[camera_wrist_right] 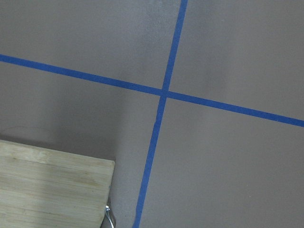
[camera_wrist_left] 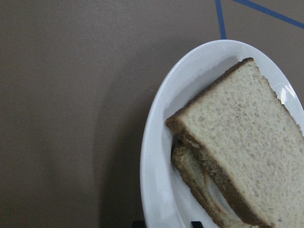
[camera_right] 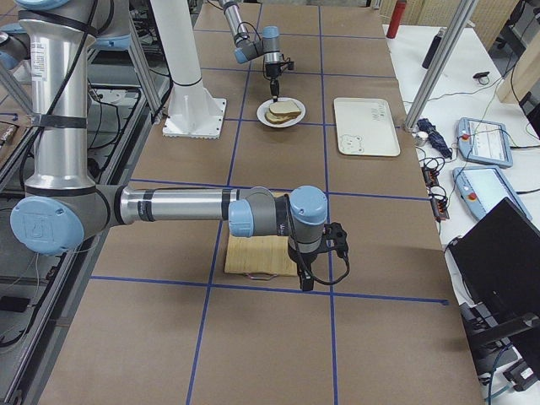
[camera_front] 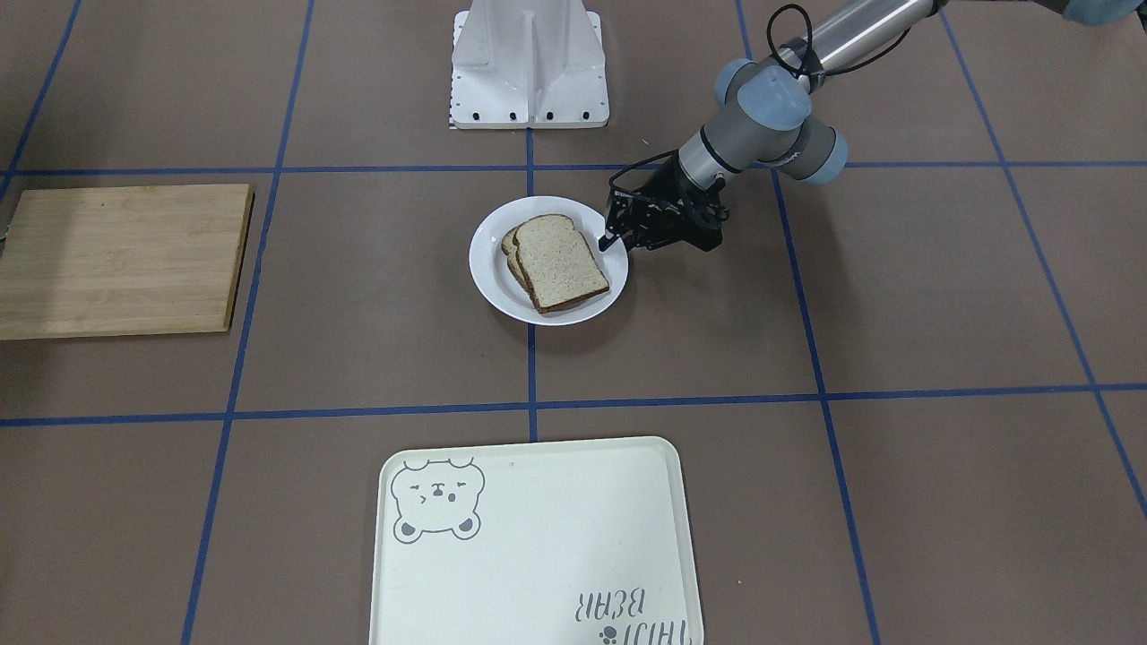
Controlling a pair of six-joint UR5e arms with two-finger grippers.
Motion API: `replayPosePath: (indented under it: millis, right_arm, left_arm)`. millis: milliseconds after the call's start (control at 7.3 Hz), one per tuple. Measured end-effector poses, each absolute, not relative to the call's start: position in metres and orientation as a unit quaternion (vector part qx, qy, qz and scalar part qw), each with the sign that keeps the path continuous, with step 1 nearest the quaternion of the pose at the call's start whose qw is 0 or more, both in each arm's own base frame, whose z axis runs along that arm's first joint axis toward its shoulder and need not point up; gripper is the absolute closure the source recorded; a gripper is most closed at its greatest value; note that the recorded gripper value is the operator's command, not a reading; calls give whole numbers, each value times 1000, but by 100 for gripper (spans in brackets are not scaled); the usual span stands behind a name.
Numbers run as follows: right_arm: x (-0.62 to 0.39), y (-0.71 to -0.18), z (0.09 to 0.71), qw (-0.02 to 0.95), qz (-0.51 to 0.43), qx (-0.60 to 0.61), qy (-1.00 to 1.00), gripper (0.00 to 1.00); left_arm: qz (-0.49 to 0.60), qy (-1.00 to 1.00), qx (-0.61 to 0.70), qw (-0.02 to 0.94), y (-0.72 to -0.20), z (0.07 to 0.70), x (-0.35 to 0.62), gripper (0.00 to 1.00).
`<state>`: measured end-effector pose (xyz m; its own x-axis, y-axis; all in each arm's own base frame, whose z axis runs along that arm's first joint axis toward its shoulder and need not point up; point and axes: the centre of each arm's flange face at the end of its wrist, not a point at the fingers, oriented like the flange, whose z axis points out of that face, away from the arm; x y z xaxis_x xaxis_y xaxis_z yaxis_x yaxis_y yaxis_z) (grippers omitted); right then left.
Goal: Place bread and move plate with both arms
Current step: 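Grip the plate rim with the left gripper and tilt it up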
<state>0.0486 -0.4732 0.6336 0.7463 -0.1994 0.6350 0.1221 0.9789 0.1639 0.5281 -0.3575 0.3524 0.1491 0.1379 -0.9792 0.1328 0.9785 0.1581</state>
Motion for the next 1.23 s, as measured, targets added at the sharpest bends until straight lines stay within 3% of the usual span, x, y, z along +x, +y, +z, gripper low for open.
replayPosePath:
  millis: [685,1232]
  right_arm:
    - [48,-475,631,934,-89,60,-342,0]
    - [47,-476,631,934,-90,60,-341,0]
  left_arm:
    - [9,692,93,715,-352,332,512,100]
    - [-85,727,7,681,-355,322,499,100]
